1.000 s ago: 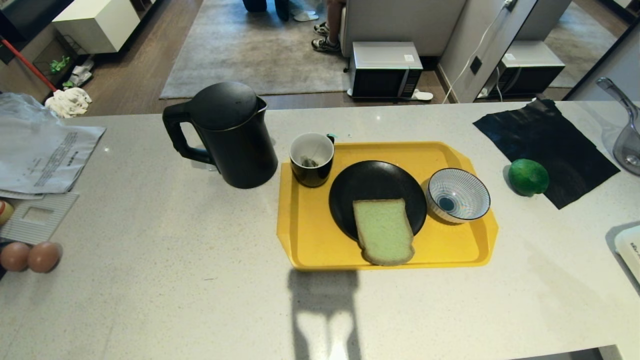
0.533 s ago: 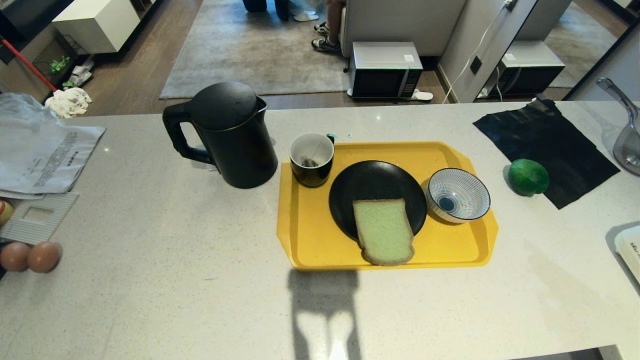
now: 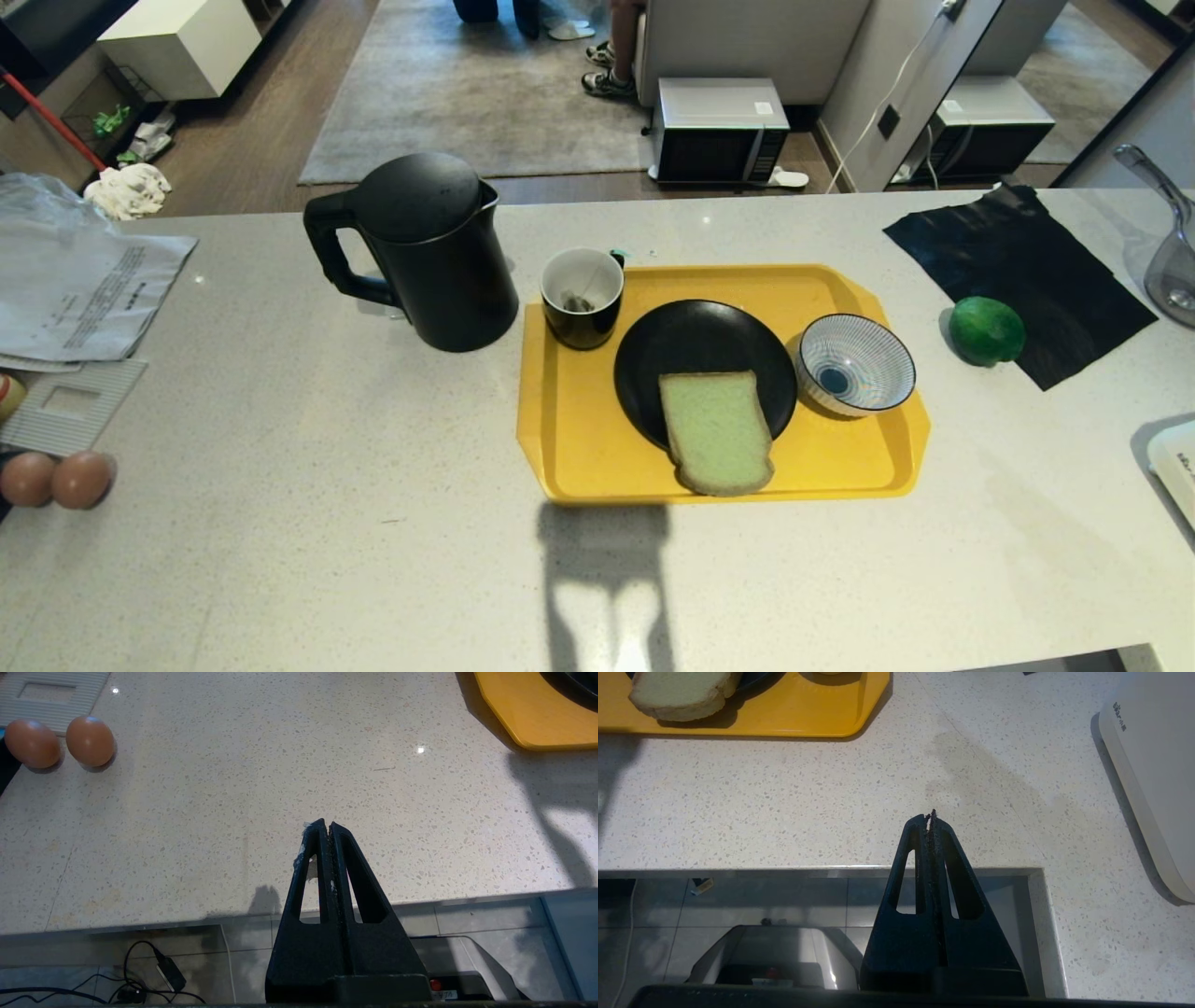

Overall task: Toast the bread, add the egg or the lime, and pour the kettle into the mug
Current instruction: Pick up the bread slice

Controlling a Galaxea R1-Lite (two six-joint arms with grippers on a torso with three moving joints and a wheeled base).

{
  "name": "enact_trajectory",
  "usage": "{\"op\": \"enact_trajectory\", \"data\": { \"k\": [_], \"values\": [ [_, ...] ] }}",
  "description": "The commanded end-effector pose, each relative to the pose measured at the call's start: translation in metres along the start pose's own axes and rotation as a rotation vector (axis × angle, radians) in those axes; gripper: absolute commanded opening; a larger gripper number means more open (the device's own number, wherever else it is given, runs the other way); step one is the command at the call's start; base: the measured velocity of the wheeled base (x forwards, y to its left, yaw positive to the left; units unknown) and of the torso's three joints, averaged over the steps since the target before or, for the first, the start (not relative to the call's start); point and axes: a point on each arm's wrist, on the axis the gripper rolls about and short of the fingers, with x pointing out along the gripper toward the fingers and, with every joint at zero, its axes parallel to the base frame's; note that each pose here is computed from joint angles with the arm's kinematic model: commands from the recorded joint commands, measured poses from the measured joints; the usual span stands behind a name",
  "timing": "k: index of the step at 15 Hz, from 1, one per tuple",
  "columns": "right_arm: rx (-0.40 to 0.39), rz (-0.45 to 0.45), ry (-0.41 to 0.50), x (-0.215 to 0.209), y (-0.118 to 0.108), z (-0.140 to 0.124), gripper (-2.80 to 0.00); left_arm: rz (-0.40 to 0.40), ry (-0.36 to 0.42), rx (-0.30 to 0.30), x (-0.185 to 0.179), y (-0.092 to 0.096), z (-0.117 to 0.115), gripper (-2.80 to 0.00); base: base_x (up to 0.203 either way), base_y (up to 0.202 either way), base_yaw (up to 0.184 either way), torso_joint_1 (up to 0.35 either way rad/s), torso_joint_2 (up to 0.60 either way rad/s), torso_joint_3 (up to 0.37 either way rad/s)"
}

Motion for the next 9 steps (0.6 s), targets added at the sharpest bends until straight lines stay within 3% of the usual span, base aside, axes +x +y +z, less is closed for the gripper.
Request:
{"op": "enact_trajectory", "data": {
  "k": [1,9],
  "values": [
    [0.000,0.000,0.000,0.0000,0.0000,0.0000,-2.80,0.000,0.014,0.000,0.0009,0.0000,-0.0047,-2.80,0.000,0.000,0.000,0.000,0.00,0.000],
    [-0.004,0.000,0.002,0.0001,0.0000,-0.0004,-2.80,0.000,0.014,0.000,0.0009,0.0000,-0.0047,-2.80,0.000,0.000,0.000,0.000,0.00,0.000]
  ]
}}
